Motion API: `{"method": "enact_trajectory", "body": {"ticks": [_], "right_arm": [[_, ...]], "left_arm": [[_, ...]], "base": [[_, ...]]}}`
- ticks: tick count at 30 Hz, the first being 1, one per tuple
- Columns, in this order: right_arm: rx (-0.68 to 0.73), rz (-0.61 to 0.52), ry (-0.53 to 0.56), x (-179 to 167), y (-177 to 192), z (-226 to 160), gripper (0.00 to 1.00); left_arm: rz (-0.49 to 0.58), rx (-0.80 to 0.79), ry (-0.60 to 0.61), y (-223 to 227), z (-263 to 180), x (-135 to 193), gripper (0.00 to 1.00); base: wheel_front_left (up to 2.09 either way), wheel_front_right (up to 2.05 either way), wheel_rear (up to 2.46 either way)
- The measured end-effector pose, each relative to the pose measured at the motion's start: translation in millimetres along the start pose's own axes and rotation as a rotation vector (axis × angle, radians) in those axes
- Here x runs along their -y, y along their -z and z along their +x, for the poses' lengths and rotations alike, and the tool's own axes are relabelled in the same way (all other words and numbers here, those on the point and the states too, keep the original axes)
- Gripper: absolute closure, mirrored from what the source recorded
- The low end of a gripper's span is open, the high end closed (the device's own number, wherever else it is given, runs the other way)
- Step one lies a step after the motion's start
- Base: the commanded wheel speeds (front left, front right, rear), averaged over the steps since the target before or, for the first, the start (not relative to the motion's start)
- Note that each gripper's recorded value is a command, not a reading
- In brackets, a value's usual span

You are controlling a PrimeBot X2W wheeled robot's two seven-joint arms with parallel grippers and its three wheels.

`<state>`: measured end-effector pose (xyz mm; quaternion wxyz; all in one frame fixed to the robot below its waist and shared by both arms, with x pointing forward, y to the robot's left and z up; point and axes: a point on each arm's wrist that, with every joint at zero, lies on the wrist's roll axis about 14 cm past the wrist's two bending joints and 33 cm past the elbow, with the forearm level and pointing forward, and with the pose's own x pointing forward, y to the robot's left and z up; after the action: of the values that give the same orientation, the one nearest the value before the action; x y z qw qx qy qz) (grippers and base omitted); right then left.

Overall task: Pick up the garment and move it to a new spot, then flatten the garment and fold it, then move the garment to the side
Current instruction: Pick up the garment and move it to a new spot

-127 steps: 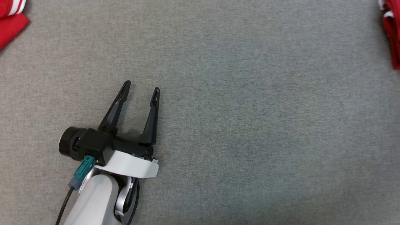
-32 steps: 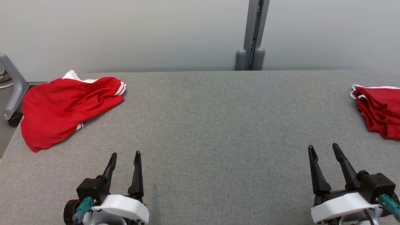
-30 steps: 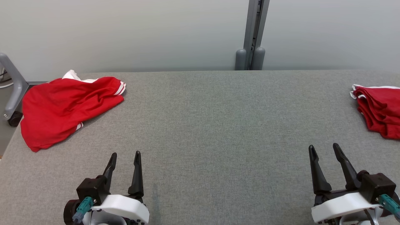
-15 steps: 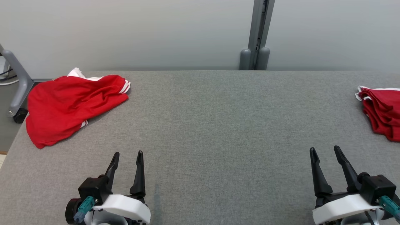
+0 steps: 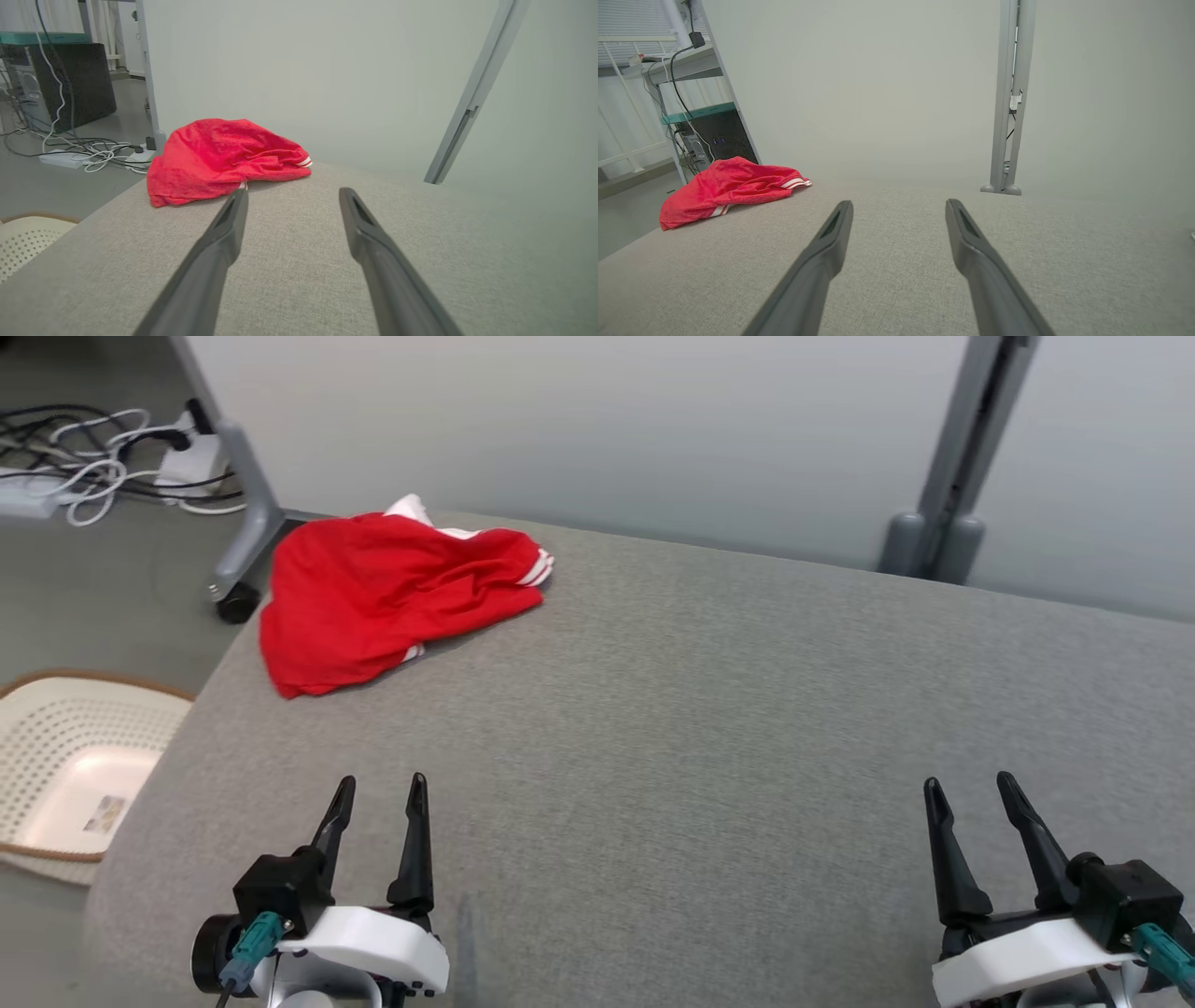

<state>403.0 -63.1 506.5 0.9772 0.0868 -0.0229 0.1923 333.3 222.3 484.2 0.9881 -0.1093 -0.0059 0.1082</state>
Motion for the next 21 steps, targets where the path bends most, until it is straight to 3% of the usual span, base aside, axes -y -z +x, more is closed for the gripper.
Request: {"method": "enact_trajectory", "body": {"ticks": [12, 21], "right_arm": [[-0.045, 0.023, -0.295, -99, 17, 42, 0.0], [-0.066, 0.027, -0.331, -110, 25, 48, 0.0]], "left_arm": [[0.006, 0.06, -0.284, -19, -53, -88, 0.0], [0.001, 0.05, -0.325, -15, -63, -96, 0.0]], "base": [[0.0, 0.0, 0.0], [0.0, 0.0, 0.0]]}}
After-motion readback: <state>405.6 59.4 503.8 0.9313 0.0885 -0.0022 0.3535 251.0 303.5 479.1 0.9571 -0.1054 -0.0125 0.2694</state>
